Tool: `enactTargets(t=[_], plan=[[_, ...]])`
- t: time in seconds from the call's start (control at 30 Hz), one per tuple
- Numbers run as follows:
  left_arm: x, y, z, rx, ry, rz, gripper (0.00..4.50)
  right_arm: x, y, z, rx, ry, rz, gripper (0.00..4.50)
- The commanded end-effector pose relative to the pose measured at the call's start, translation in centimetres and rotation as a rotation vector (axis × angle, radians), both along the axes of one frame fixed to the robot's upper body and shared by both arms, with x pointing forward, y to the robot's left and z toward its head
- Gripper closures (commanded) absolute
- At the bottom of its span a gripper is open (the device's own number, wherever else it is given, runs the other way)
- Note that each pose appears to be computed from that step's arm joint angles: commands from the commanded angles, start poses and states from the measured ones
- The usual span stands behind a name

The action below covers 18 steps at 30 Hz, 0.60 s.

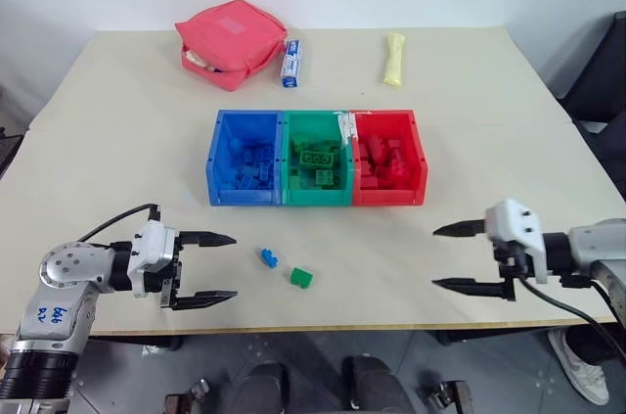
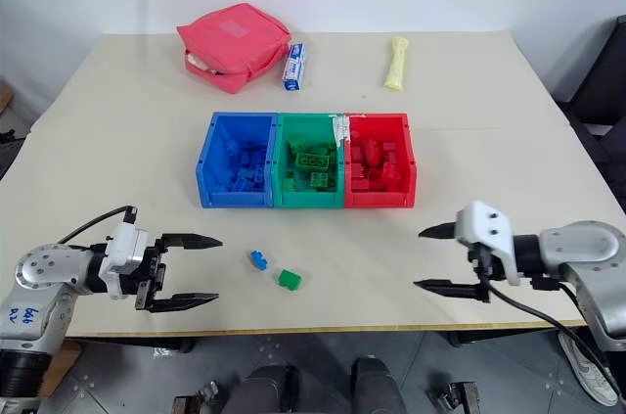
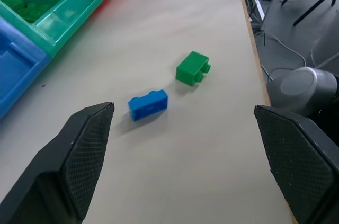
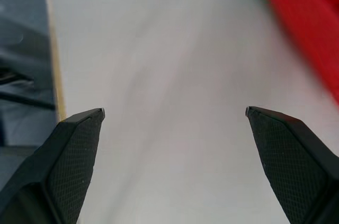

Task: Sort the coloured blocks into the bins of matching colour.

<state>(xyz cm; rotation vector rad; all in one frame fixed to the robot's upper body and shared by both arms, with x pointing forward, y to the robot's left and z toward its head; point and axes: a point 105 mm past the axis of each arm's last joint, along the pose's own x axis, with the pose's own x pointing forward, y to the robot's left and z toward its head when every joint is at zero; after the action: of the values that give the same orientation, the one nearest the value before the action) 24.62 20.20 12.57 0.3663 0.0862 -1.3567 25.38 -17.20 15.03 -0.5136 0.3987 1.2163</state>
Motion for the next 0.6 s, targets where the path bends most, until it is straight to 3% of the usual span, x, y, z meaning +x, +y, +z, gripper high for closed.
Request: enactTargets(t=[0.03,0.2,0.47,0.6], plan=[[-0.2,0.2,0.4,0.014,-0.015,-0.021,0.0,-0.4,6.0,-0.2,0.046,0.036,0.057,0.03],[-0.6,0.6,0.4,0.015,0.002,-0.007,0.0,-0.4,12.3,-1.7,0.06,0.091,0.112,0.03],[-1.9,1.2,0.0,0.005,0.042,0.043,0.0,0.4,15.7,-4.6,-0.01,0.091,0.086,0.03],[-1.9,1.4,0.0,-0.001,0.04,0.073,0.0,0.5,16.0,-5.2,-0.012,0.081,0.077,0.98]])
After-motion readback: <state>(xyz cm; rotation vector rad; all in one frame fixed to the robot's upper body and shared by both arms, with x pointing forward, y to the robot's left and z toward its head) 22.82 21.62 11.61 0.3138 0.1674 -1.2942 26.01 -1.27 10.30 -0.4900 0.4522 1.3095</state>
